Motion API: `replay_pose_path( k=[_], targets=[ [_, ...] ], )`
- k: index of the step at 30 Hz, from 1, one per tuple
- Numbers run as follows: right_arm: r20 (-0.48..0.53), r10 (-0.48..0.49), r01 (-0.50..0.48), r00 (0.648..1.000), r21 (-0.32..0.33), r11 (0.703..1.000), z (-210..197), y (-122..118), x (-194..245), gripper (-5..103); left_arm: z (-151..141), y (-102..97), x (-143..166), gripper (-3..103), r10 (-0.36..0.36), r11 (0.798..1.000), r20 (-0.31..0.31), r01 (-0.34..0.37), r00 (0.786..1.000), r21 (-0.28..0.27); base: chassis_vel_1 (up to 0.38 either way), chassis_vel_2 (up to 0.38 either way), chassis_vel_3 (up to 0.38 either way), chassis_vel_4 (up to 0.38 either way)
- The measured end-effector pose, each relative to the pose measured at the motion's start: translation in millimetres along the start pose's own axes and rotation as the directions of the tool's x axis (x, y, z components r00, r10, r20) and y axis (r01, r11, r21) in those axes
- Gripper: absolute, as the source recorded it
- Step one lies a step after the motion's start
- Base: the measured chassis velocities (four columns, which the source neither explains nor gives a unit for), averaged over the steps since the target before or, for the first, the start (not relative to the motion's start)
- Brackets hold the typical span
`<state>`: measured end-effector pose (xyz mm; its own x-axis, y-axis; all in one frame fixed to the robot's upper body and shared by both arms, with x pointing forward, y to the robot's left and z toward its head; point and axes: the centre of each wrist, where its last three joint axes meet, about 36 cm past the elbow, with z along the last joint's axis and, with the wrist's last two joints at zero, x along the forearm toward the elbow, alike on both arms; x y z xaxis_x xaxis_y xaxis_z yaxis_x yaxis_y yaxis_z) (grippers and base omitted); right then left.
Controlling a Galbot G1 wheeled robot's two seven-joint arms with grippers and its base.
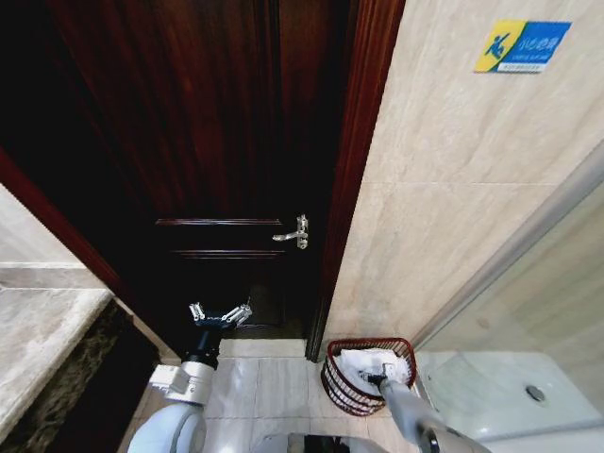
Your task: Discard the used towel into the hamper.
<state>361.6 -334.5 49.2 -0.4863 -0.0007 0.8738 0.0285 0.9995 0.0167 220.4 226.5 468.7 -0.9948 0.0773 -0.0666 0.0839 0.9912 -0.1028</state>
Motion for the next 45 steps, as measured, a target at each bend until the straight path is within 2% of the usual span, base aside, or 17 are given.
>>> replay_pose_path(
  k=[10, 15, 18, 19, 21, 29, 34, 37, 38, 39, 40, 41, 42, 45],
  targets=[
    [0.014, 0.001, -0.001, 1.000, -0.013, 1.000, 0.3, -0.1, 0.6, 100, 0.0, 0.0, 0.0, 100, 0.000, 1.000, 0.000, 0.000, 1.000, 0.000, 0.000, 0.000, 0.000, 0.000],
    [0.103, 0.005, -0.005, 0.995, -0.001, 1.000, 0.0, 0.3, 4.8, 100, 0.0, 0.0, 0.0, 100, 0.000, 1.000, 0.000, 0.000, 1.000, 0.000, 0.000, 0.000, 0.000, 0.000],
    [0.208, 0.016, -0.030, 0.978, 0.064, 0.998, 6.2, 2.0, 9.7, 100, 0.0, 0.0, 0.0, 100, 0.000, 1.000, 0.000, 0.000, 1.000, 0.000, 0.000, 0.000, 0.000, 0.000],
    [0.208, 0.016, -0.030, 0.978, 0.064, 0.998, 6.2, 2.0, 9.7, 100, 0.0, 0.0, 0.0, 100, 0.000, 1.000, 0.000, 0.000, 1.000, 0.000, 0.000, 0.000, 0.000, 0.000],
    [0.273, 0.017, -0.049, 0.962, 0.110, 0.993, 16.5, -1.0, 18.3, 100, 0.0, 0.0, 0.0, 100, 0.000, 1.000, 0.000, 0.000, 1.000, 0.000, 0.000, 0.000, 0.000, 0.000],
    [0.400, -0.005, -0.069, 0.916, 0.171, 0.983, 25.5, -12.2, 40.3, 100, 0.0, 0.0, 0.0, 100, 0.000, 1.000, 0.000, 0.000, 1.000, 0.000, 0.000, 0.000, 0.000, 0.000],
    [0.459, -0.046, -0.058, 0.887, 0.209, 0.976, 31.4, -20.8, 78.7, 100, 0.0, 0.0, 0.0, 100, 0.000, 1.000, 0.000, 0.000, 1.000, 0.000, 0.000, 0.000, 0.000, 0.000],
    [0.544, -0.049, -0.081, 0.837, 0.212, 0.974, 39.9, -21.9, 114.8, 100, 0.0, 0.0, 0.0, 100, 0.000, 1.000, 0.000, 0.000, 1.000, 0.000, 0.000, 0.000, 0.000, 0.000],
    [0.544, -0.049, -0.081, 0.837, 0.212, 0.974, 39.9, -21.9, 114.8, 100, 0.0, 0.0, 0.0, 100, 0.000, 1.000, 0.000, 0.000, 1.000, 0.000, 0.000, 0.000, 0.000, 0.000],
    [0.578, -0.050, -0.082, 0.815, 0.201, 0.976, 40.1, -20.9, 131.8, 100, 0.0, 0.0, 0.0, 100, 0.000, 1.000, 0.000, 0.000, 1.000, 0.000, 0.000, 0.000, 0.000, 0.000],
    [0.643, -0.050, -0.080, 0.764, 0.171, 0.982, 37.5, -15.8, 167.3, 100, 0.0, 0.0, 0.0, 100, 0.000, 1.000, 0.000, 0.000, 1.000, 0.000, 0.000, 0.000, 0.000, 0.000],
    [0.667, -0.050, -0.076, 0.744, 0.158, 0.985, 36.2, -12.7, 180.9, 100, 0.0, 0.0, 0.0, 100, 0.000, 1.000, 0.000, 0.000, 1.000, 0.000, 0.000, 0.000, 0.000, 0.000],
    [0.667, -0.050, -0.076, 0.744, 0.158, 0.985, 36.2, -12.7, 180.9, 100, 0.0, 0.0, 0.0, 100, 0.000, 1.000, 0.000, 0.000, 1.000, 0.000, 0.000, 0.000, 0.000, 0.000],
    [0.711, -0.054, -0.070, 0.701, 0.144, 0.987, 28.0, -1.9, 217.8, 100, 0.0, 0.0, 0.0, 100, 0.000, 1.000, 0.000, 0.000, 1.000, 0.000, 0.000, 0.000, 0.000, 0.000]
  ],
)
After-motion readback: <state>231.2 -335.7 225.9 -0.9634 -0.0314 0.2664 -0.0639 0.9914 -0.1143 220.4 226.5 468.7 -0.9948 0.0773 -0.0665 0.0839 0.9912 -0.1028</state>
